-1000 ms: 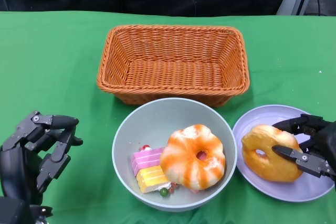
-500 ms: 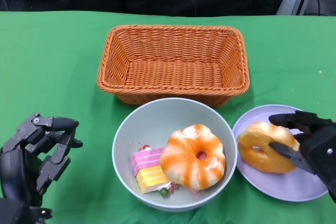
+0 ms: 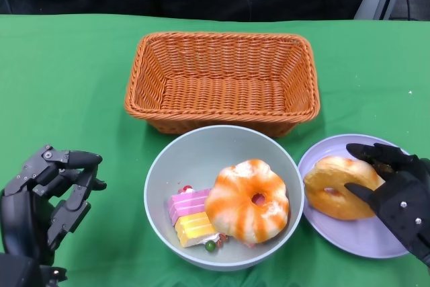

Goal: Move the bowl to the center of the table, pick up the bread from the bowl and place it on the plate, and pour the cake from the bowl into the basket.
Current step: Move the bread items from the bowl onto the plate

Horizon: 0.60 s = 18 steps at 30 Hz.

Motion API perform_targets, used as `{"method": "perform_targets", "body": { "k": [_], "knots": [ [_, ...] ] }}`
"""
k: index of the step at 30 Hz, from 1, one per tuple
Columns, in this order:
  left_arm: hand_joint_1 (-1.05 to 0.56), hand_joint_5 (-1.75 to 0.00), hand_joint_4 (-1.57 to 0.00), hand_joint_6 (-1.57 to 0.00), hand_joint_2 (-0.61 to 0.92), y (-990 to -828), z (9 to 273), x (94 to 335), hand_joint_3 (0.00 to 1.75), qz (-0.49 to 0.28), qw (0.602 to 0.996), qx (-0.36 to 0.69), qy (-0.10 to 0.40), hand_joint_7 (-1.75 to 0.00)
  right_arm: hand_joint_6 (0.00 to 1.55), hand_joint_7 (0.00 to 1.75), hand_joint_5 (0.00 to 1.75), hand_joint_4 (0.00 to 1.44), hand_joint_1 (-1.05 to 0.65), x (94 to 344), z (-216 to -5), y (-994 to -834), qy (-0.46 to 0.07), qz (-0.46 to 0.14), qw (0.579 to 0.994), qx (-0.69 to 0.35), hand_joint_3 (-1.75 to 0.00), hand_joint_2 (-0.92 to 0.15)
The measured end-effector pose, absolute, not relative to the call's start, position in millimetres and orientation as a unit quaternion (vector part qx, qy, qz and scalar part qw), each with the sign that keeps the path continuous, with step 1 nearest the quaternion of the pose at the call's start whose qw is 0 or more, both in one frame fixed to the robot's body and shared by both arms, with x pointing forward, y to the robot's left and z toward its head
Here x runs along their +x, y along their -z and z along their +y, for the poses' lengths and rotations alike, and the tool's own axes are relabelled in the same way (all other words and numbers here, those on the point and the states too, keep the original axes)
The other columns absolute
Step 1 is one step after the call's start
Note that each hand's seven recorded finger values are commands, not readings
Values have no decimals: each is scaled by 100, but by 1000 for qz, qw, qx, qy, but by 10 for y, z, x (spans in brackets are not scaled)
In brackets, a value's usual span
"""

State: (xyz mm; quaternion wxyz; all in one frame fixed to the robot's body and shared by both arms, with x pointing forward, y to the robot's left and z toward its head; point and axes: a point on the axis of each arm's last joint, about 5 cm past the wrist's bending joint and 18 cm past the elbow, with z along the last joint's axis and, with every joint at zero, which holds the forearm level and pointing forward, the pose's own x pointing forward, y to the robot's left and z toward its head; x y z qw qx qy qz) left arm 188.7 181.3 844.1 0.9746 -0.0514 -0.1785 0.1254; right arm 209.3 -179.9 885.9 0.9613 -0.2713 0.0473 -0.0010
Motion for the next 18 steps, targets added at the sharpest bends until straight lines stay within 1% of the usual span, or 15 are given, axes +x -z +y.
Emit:
{"method": "perform_targets", "body": {
  "k": [1, 4, 6, 9, 11, 15, 18],
  "knots": [
    [-7, -137, -79, -87, 92, -8440, 1814, 1887, 32, -179, 974, -52, -126, -95, 61, 0, 15, 42, -31, 2089, -1799, -8863, 1, 47, 961, -273, -10, -92],
    [-8, -137, -80, -87, 92, -8440, 1813, 1887, 31, -178, 975, -51, -125, -95, 52, 0, 11, 38, -33, 2077, -1796, -8852, 2, 47, 959, -280, -9, -92],
    [-7, -137, -79, -87, 92, -8440, 1812, 1887, 31, -178, 975, -50, -124, -95, 43, 0, 7, 33, -34, 2071, -1793, -8847, 3, 42, 959, -281, -8, -92],
    [-7, -137, -79, -87, 92, -8440, 1813, 1886, 31, -178, 975, -50, -125, -95, 26, 0, 2, 23, -38, 2061, -1785, -8845, 5, 31, 958, -285, -8, -92],
    [-7, -138, -79, -87, 92, -8440, 1812, 1886, 31, -178, 975, -50, -124, -95, 19, 0, 0, 18, -39, 2056, -1775, -8847, 5, 21, 956, -291, -8, -92],
    [-8, -138, -79, -87, 92, -8435, 1814, 1878, 30, -177, 975, -49, -125, -95, 11, 0, 0, 9, -44, 2047, -1766, -8848, 0, 8, 954, -299, -9, -92],
    [-8, -139, -78, -86, 92, -8433, 1814, 1875, 30, -176, 975, -48, -124, -96, 9, 0, 0, 6, -46, 2043, -1761, -8862, -5, -14, 953, -304, -10, -92]
  ]
}}
